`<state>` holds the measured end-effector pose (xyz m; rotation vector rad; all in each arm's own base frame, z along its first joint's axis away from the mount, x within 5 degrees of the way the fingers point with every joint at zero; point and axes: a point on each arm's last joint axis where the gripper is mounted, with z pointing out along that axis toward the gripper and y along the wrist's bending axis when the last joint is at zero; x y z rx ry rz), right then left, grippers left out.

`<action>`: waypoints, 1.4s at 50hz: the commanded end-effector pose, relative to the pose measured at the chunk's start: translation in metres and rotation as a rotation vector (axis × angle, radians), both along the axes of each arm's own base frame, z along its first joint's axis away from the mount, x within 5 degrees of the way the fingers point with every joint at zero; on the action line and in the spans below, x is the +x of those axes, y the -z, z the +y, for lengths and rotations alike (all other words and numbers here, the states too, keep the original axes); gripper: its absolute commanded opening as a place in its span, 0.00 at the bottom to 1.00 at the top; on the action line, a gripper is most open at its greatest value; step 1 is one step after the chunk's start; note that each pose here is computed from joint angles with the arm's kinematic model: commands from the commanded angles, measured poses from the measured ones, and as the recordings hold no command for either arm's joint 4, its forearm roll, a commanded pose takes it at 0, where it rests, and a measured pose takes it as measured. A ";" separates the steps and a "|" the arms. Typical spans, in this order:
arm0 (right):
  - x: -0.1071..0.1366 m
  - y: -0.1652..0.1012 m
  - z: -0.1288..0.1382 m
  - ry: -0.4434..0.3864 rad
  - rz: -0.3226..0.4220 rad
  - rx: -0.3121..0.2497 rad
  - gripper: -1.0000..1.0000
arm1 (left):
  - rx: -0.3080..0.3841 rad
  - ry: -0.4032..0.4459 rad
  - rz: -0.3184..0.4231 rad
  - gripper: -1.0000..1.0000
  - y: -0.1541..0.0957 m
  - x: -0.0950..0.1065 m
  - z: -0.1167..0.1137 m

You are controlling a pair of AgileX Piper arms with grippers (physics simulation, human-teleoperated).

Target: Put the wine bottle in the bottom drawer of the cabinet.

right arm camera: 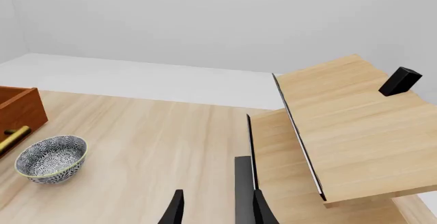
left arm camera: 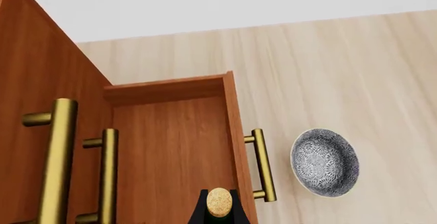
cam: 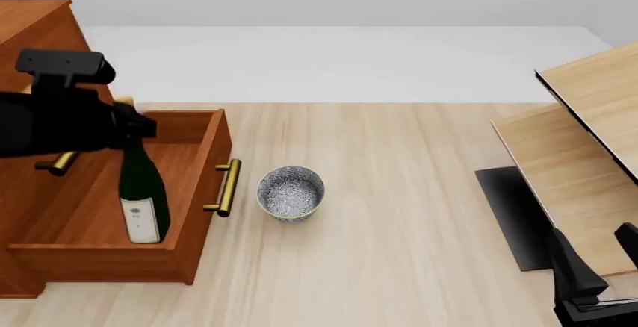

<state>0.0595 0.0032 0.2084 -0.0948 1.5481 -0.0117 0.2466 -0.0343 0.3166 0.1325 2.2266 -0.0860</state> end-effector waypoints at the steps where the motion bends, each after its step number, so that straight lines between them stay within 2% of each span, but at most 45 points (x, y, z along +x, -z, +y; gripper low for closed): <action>1: 0.000 0.000 0.000 0.000 0.000 -0.001 1.00 | -0.001 0.003 -0.002 0.00 0.008 0.000 -0.001; 13: 0.000 0.000 0.000 0.000 0.000 0.000 1.00 | 0.013 0.003 0.019 0.00 0.017 0.002 0.001; 37: 0.000 0.000 0.000 0.000 0.000 -0.001 1.00 | -0.019 -0.036 0.053 0.00 0.039 0.019 0.002; 46: 0.000 0.000 0.000 0.000 0.000 0.002 1.00 | -0.015 -0.053 0.071 0.00 0.051 0.030 0.005; 48: 0.000 0.000 0.000 0.001 0.000 0.004 1.00 | -0.032 -0.064 0.072 0.00 0.051 0.033 0.004; 49: 0.000 0.000 0.000 0.002 0.000 0.005 1.00 | -0.015 -0.064 0.073 0.00 0.053 0.036 0.008; 70: -0.001 0.000 0.000 0.005 -0.001 0.006 1.00 | -0.003 -0.062 0.088 0.00 0.068 0.063 0.007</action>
